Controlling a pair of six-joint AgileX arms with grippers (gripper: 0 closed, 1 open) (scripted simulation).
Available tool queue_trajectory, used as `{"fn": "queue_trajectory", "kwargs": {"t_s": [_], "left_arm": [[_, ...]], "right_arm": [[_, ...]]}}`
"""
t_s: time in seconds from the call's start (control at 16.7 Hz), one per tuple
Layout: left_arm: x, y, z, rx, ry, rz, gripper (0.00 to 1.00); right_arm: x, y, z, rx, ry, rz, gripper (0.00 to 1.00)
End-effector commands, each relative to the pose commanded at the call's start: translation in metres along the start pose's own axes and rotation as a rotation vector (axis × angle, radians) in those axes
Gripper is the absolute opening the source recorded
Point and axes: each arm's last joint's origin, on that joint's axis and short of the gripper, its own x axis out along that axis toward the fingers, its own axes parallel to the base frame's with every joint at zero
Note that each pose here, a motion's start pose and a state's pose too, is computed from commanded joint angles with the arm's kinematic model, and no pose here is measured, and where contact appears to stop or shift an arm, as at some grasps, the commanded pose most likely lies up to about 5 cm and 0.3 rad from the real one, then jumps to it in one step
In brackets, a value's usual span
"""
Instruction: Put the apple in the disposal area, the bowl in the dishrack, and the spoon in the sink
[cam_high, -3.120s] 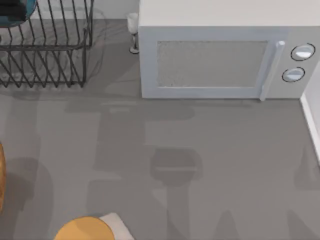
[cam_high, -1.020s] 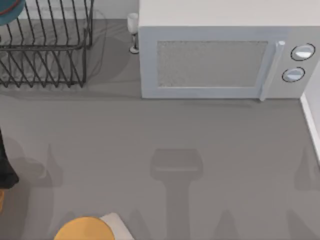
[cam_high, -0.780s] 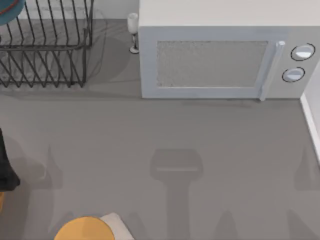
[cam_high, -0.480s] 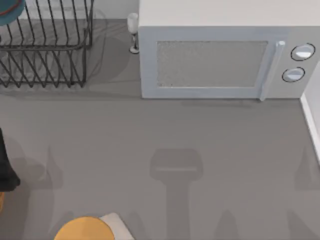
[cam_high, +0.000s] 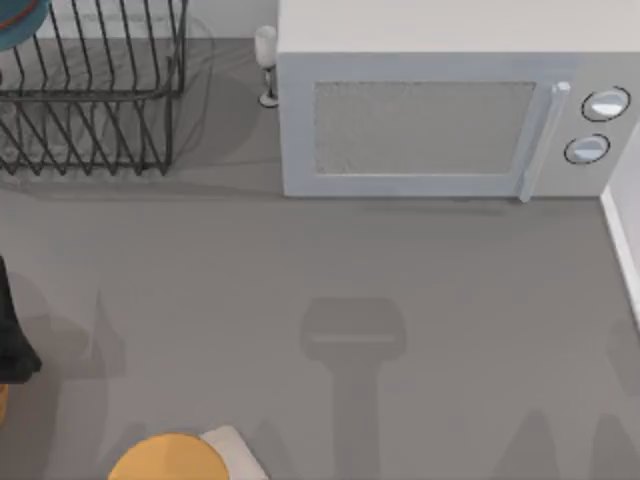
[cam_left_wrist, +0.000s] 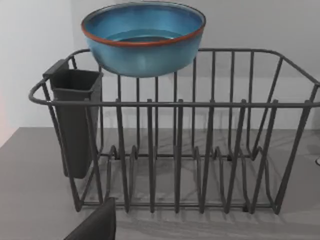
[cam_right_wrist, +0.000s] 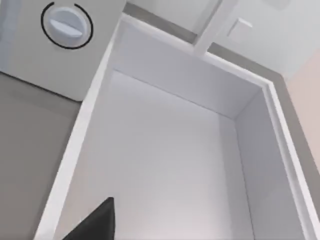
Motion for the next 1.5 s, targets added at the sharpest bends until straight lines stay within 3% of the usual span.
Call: {"fn": "queue_trajectory", "kwargs": {"t_s": [0.18,0.3,0.54,0.72,0.96,1.14,1.32,1.5], "left_arm": [[0.0,0.0,0.0,0.0,0.0,0.0,1.0],[0.0,0.0,0.0,0.0,0.0,0.0,1.0],[0.0,0.0,0.0,0.0,0.0,0.0,1.0],[0.0,0.0,0.0,0.0,0.0,0.0,1.0],[0.0,0.0,0.0,0.0,0.0,0.0,1.0],[0.0,0.0,0.0,0.0,0.0,0.0,1.0],[0.0,0.0,0.0,0.0,0.0,0.0,1.0],[0.0,0.0,0.0,0.0,0.0,0.0,1.0]], "right_arm": [[0.008,-0.01,0.004,-0.307,0.203,0.084,1.0],[0.016,-0.017,0.005,-0.526,0.335,0.195,1.0],[0.033,-0.033,0.002,-0.919,0.519,0.527,1.0],[0.046,-0.046,-0.001,-1.13,0.558,0.808,1.0],[0.062,-0.065,-0.003,-1.3,0.507,1.117,1.0],[0.071,-0.077,-0.004,-1.387,0.431,1.272,1.0],[0.077,-0.085,-0.004,-1.44,0.372,1.353,1.0],[0.078,-0.087,-0.004,-1.451,0.358,1.369,1.0]]}}
